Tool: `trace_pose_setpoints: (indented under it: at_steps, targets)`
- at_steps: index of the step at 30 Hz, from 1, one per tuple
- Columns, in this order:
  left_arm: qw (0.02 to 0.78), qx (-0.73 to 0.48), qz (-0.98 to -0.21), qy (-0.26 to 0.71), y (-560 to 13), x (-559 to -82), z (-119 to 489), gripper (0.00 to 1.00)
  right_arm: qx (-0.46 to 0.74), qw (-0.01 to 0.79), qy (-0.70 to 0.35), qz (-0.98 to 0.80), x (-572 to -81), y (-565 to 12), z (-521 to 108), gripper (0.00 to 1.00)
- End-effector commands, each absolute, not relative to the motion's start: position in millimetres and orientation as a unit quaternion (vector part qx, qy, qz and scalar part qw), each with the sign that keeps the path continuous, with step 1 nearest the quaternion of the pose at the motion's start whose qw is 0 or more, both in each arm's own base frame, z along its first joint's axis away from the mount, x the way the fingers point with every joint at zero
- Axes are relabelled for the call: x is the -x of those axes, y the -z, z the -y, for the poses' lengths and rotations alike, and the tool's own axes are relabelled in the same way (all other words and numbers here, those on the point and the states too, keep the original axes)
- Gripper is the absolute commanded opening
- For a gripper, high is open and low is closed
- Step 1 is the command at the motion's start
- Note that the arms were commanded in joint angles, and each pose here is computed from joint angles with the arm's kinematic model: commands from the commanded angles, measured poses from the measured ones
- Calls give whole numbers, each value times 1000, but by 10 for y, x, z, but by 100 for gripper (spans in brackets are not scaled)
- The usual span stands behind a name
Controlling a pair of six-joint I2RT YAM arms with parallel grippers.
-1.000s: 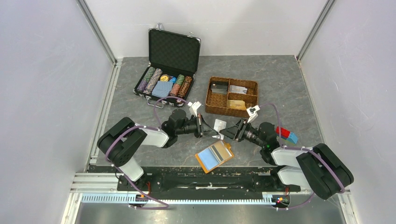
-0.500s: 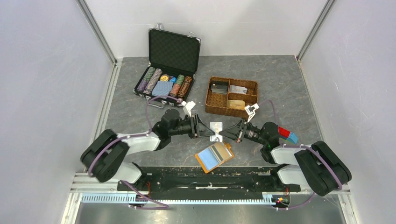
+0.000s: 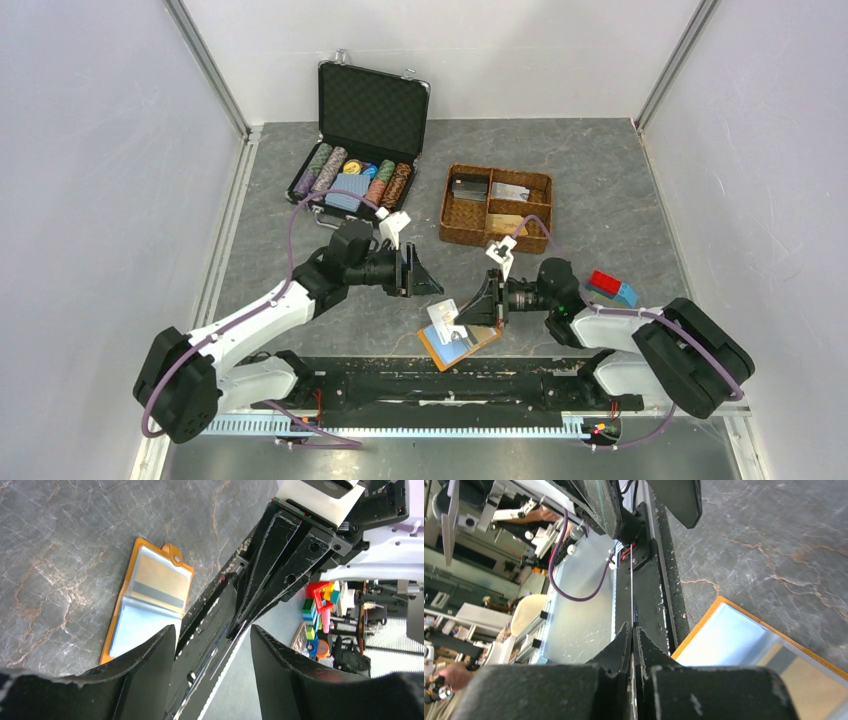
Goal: Take the credit cards out of the card holder
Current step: Place the credit card in the storage box.
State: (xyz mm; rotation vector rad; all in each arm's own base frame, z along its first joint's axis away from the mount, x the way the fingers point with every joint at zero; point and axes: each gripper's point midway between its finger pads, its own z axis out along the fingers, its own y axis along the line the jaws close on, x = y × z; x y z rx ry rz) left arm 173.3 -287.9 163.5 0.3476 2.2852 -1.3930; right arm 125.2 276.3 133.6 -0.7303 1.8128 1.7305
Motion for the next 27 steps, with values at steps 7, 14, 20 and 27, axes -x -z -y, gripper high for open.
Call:
trace_pose_setpoints:
  at_steps: [7,14,20,27]
  targets:
    - [181,-236,-815,498,-1912,-1395,2766,63,339,263,-647,-631,-1108,-1546,-2987,0]
    - [136,-248,-808,517,-1861,-1291,2817,61,340,260,-657,-621,-1091,-1635,-3058,0]
    - [131,-255,-800,527,-1907,-1257,2835,46,336,256,-661,-621,-1102,-1664,-3101,0]
    - [123,-251,-798,534,-1945,-1219,2833,6,329,255,-660,-626,-1157,-1678,-3139,2]
